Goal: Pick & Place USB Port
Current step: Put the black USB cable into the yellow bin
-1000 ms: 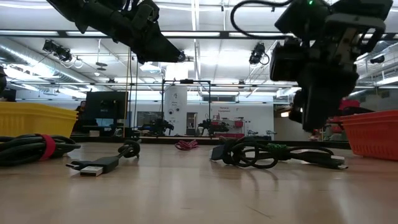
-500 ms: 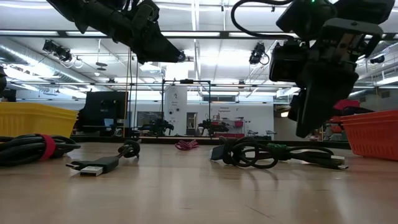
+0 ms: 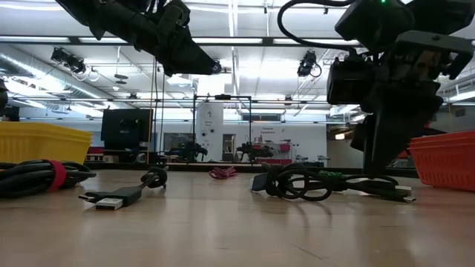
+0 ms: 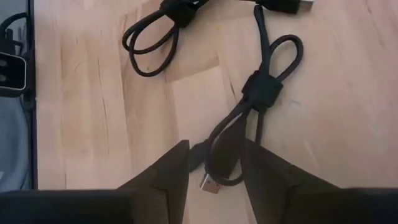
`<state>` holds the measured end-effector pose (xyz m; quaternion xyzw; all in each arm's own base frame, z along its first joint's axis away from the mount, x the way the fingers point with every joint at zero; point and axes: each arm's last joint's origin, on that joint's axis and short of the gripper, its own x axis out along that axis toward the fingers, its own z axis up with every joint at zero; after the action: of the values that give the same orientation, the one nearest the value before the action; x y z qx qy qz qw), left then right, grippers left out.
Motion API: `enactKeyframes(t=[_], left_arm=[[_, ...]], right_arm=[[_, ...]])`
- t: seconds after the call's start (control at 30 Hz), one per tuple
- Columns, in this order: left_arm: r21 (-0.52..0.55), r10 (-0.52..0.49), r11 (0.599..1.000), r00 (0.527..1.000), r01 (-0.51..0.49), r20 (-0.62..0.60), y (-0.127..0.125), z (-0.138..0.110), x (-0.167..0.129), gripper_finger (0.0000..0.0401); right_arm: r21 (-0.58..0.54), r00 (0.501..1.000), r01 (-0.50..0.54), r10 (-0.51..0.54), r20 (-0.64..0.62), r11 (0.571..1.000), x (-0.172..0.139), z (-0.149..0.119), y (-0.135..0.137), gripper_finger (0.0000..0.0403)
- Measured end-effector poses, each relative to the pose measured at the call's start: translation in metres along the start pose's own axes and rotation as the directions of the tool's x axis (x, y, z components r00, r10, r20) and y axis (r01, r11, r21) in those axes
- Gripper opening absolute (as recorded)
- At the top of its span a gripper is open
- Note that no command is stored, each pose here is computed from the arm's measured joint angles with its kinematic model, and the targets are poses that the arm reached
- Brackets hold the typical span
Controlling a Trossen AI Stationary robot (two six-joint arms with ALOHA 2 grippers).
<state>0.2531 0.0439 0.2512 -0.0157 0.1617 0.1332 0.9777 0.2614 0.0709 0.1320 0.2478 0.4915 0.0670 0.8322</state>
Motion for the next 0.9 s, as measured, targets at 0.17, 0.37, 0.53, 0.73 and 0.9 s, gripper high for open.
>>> enactKeyframes(t=[0.17, 0.37, 0.53, 0.73, 0.9], left_arm=[[0.0, 0.001, 1.0, 1.0, -0.001, -0.001, 0.0001, -0.0001, 0.0, 0.019], [0.0, 0.0, 1.0, 1.0, 0.0, -0.001, 0.0, -0.0001, 0.0, 0.019], [0.0, 0.0, 1.0, 1.0, 0.0, -0.001, 0.0, -0.0001, 0.0, 0.019], [0.0, 0.0, 1.0, 1.0, 0.0, -0.001, 0.0, -0.0001, 0.0, 0.019], [0.0, 0.0, 1.0, 1.0, 0.0, -0.001, 0.0, -0.0001, 0.0, 0.019]], right_arm=[[0.005, 1.0, 0.006, -0.005, -0.006, 1.0, 0.0021, -0.0006, -0.0012, 0.0146], [0.006, 1.0, 0.005, -0.005, -0.006, 1.0, 0.0021, -0.0006, -0.0011, 0.0146], [0.005, 1.0, 0.003, -0.003, -0.009, 1.0, 0.0025, -0.0014, 0.0, 0.0146], [0.001, 1.0, 0.001, -0.001, -0.011, 1.0, 0.0028, -0.002, 0.001, 0.0146], [0.003, 1.0, 0.004, -0.004, -0.011, 1.0, 0.0086, -0.0022, -0.0007, 0.0146]])
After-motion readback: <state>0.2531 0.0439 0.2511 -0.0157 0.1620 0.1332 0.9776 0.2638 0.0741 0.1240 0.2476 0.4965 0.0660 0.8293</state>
